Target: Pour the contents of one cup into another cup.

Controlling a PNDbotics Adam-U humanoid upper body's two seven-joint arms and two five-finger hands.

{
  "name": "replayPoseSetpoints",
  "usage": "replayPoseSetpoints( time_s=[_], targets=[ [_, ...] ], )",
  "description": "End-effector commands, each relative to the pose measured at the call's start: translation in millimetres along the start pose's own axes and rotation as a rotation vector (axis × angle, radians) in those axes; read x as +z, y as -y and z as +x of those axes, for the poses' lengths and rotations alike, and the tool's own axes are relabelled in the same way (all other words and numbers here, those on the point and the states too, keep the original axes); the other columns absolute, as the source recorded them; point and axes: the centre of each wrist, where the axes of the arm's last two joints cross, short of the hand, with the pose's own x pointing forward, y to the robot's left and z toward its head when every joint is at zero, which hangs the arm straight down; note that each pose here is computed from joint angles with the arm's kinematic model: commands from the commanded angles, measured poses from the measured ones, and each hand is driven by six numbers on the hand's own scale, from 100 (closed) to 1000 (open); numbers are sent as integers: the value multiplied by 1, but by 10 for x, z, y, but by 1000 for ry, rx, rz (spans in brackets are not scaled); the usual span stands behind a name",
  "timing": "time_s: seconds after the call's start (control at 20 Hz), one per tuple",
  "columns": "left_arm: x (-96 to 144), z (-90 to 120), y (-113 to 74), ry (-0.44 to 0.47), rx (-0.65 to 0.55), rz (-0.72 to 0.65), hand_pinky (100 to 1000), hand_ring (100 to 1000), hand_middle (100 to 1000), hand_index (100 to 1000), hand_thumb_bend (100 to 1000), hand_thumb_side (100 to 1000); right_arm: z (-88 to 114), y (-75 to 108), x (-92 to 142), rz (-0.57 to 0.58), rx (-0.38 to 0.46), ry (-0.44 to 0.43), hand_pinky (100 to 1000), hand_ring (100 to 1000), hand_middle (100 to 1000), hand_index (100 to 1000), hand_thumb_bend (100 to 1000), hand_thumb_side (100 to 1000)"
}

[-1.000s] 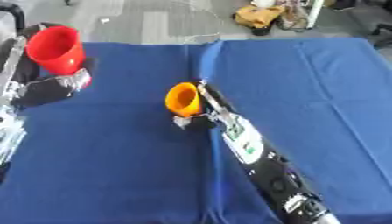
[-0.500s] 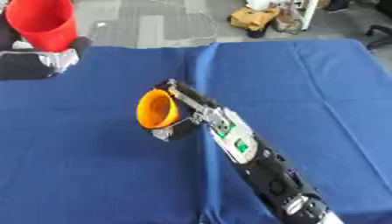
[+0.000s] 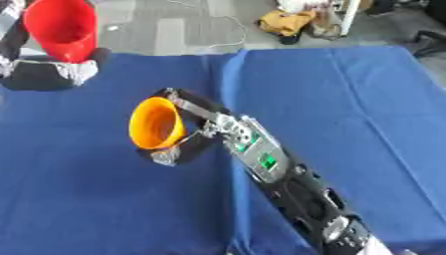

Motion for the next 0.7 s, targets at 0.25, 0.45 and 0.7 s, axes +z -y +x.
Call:
replayPoseSetpoints(
  time_s=[0.25,0.45,0.7],
  targets=[
    [-73,71,-41,63,-42,16,243,486,464,703,207,100,-14,-59,-57,101,-137,-8,491,503,232,419,100,128],
    [-88,107,-28,91,-70,-1,242,484,462,704,216,100,-14,-76,-69,109,-157,-7,491,504,232,419,100,129],
    [-109,156,-14,145,-164,-35,236,470,448,709,230,100,-41,-123,-67,118,-176,-14,491,505,233,420,100,131]
  ],
)
